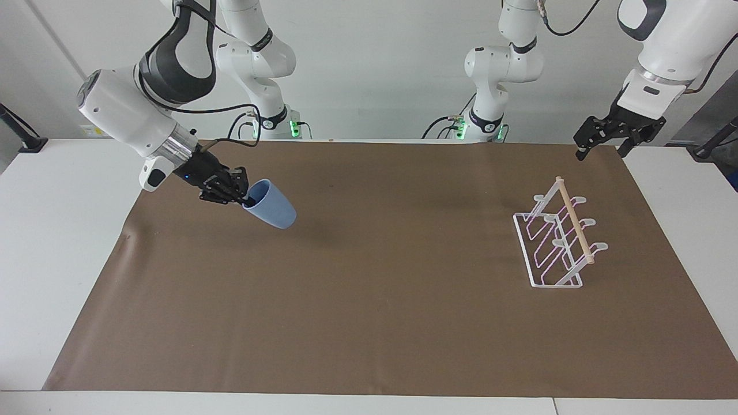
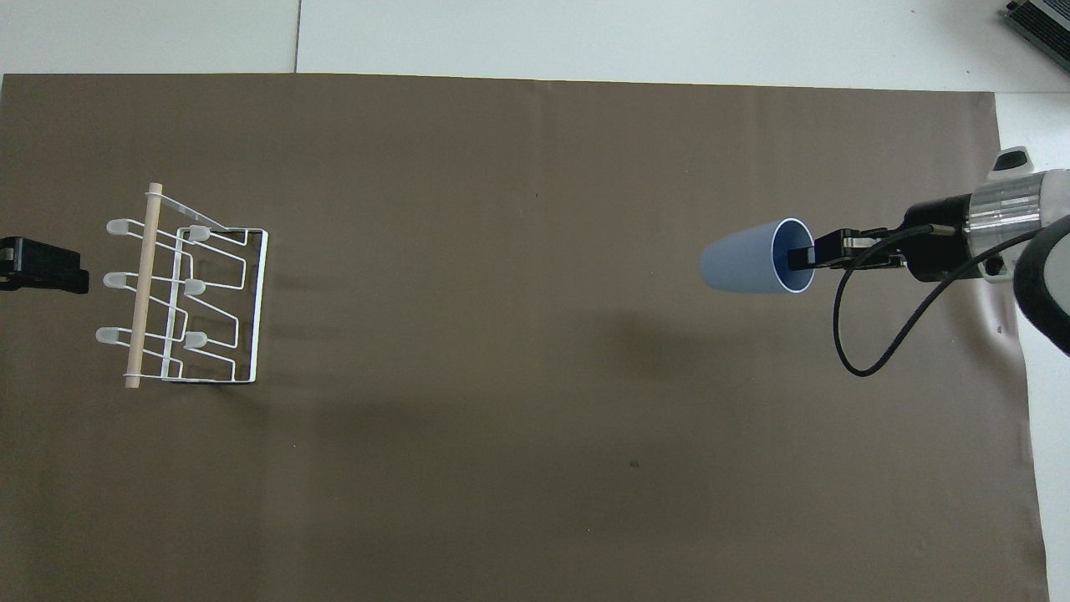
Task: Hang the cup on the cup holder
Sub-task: 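Lift and tip the cup sideways toward the rack with the right gripper, then hold the cup with the right gripper while the left gripper reaches it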
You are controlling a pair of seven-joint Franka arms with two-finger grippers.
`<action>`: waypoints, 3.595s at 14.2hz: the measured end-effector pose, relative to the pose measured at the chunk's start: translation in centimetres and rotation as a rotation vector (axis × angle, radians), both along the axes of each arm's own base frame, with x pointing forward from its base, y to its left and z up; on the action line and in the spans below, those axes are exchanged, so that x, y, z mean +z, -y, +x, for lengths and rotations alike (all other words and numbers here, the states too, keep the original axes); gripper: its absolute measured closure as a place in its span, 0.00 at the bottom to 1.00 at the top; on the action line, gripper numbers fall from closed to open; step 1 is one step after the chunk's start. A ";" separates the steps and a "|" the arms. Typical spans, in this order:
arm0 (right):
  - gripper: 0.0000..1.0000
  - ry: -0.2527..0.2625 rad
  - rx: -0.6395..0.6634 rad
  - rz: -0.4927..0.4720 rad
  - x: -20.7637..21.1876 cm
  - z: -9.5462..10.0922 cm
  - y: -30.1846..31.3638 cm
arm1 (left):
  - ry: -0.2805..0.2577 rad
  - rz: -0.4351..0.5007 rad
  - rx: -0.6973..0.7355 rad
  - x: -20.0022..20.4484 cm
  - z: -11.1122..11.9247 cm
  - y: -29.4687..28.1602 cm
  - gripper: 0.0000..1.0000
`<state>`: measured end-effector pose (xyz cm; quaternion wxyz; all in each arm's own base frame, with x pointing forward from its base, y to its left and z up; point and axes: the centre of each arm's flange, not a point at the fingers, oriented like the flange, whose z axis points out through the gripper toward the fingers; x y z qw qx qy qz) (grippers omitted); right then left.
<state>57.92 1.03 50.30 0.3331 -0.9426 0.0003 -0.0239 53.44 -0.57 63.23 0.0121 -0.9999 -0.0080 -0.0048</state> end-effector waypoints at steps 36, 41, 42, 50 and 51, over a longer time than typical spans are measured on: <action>0.96 -0.121 -0.216 0.746 -3.9 -3.6 -21.5 | 0.057 -0.853 1.317 -4.0 -6.6 26.0 0.00; 0.96 -0.121 -0.217 0.743 -3.9 -3.6 -21.7 | 0.065 -0.914 1.374 -5.6 -5.8 27.5 0.00; 0.96 -0.123 -0.216 0.742 -4.1 -3.7 -21.7 | 0.061 -0.915 1.378 -6.3 -5.5 28.0 0.00; 0.96 -0.133 -0.226 0.752 -4.4 -3.8 -21.8 | 0.040 -0.949 1.407 -7.4 -5.8 30.1 0.00; 0.96 -0.134 -0.226 0.752 -4.4 -3.8 -21.8 | 0.039 -0.950 1.407 -7.4 -5.9 30.2 0.00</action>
